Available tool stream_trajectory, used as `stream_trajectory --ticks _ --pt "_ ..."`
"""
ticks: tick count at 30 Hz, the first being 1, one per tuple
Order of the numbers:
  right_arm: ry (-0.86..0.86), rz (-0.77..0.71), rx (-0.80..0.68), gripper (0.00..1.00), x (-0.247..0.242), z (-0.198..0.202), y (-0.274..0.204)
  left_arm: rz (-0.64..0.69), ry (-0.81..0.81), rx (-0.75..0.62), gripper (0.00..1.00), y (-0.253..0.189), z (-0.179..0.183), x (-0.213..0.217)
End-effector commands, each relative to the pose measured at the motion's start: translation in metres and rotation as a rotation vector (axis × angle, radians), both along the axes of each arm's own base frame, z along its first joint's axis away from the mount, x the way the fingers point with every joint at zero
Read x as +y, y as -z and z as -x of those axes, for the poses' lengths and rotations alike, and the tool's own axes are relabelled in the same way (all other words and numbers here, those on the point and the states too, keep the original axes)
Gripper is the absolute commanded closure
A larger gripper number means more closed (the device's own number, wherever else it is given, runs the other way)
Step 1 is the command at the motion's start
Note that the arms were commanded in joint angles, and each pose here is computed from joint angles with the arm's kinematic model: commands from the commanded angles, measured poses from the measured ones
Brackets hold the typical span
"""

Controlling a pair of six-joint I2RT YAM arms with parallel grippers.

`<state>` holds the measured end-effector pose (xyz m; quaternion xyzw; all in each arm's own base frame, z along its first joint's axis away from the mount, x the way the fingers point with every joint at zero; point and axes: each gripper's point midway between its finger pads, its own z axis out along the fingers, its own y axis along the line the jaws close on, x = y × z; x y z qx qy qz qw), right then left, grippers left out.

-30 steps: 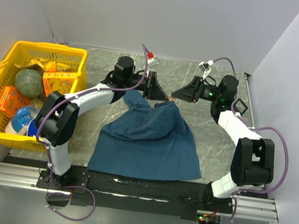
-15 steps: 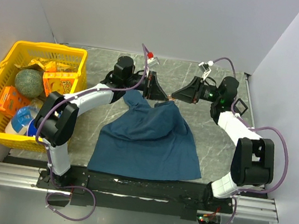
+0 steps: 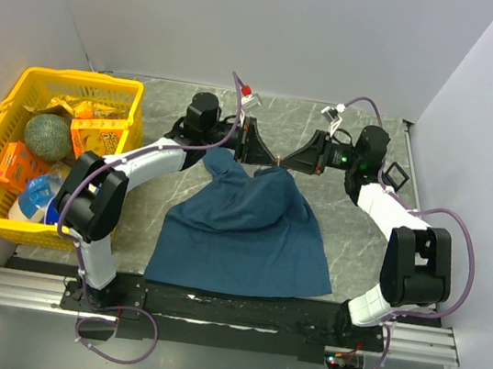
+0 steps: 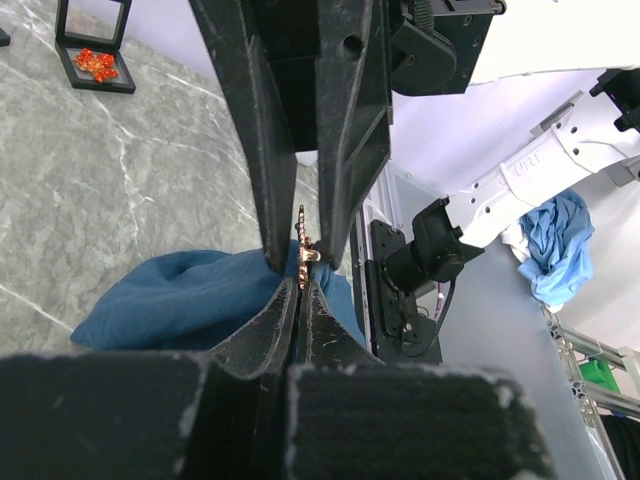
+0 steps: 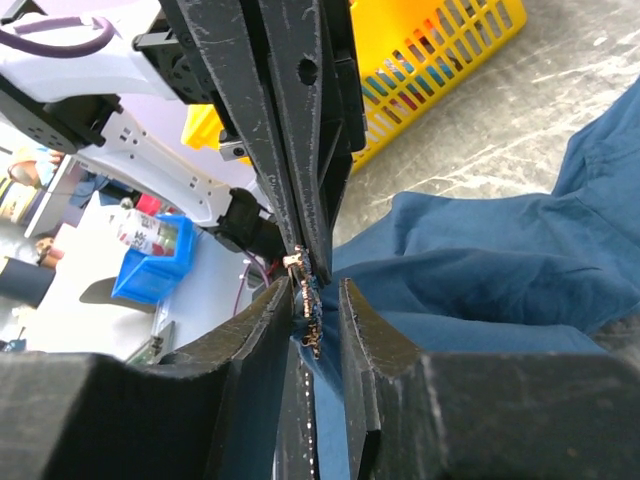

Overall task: Remove the brooch from the garment
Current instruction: Remove the brooch from the clothes.

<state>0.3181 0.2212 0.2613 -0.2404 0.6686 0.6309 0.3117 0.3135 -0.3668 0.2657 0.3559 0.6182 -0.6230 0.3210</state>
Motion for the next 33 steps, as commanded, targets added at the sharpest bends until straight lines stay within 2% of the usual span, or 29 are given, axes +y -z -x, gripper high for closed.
stream_trajectory --ticks 1,15,33 --pt "-0.047 -0.024 -0.062 0.67 -0.001 0.007 -0.013 0.062 0.004 -0.106 0.99 -0.037 0.009 0.008" --pt "-0.028 -0.005 -0.05 0.75 0.002 0.003 -0.01 0.067 0.0 -0.1 0.99 -0.037 0.006 0.008" --pt "-0.019 -0.049 0.003 0.73 0.003 -0.004 -0.014 0.062 0.008 -0.092 0.99 -0.032 0.006 0.006"
